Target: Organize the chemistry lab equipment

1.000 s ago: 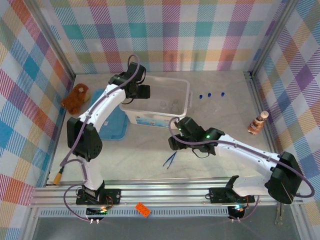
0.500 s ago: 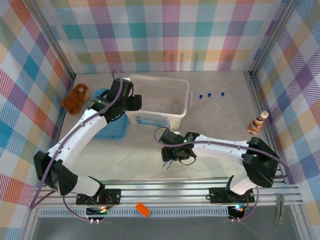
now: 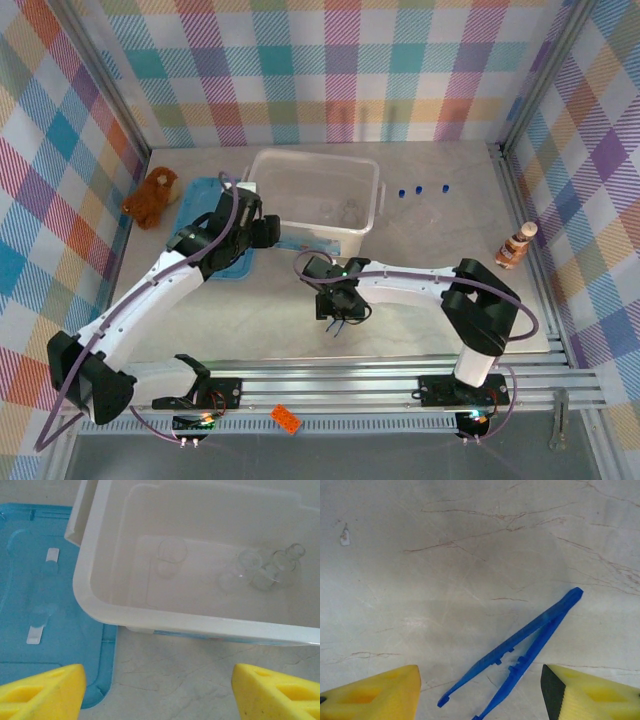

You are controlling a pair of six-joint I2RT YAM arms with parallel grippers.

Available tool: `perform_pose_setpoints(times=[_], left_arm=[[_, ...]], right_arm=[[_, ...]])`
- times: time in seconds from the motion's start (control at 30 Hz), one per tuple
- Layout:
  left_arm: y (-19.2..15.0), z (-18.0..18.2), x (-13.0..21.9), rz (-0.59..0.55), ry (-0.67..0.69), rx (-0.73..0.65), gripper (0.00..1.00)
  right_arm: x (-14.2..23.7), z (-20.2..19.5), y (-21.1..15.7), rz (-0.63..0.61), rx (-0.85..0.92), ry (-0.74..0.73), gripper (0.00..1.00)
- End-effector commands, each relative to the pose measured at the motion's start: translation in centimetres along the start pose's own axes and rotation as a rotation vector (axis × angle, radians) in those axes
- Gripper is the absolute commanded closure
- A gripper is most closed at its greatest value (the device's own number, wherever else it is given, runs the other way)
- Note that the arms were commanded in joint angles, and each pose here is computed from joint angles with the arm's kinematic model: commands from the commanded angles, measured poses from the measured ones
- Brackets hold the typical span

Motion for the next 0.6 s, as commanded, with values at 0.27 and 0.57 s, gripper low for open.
perform_pose_setpoints(times=[0.27,0.57], left_arm=[[-0.3,0.1,0.7,-0.043,-0.034,0.041,0.23],[-0.3,0.0,0.6,-0.043,-0.035,0.04,0.23]], right_arm=[[0.7,-0.6,-0.4,0.009,-0.038,-0.05,0.35],[-0.9,0.0,-0.6,0.046,-0.031,-0.042,0.35]])
Point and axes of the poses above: each hand's point on the last joint's axis, 136 mm out from that joint toward the fingers, its own x axis back along the fingers, its own z axis along the line the jaws close on, y = z × x, the point moved 8 cm from there along x, back along the fingers, and after that the axes turned 3 degrees about -x, right-handed, at the moved point
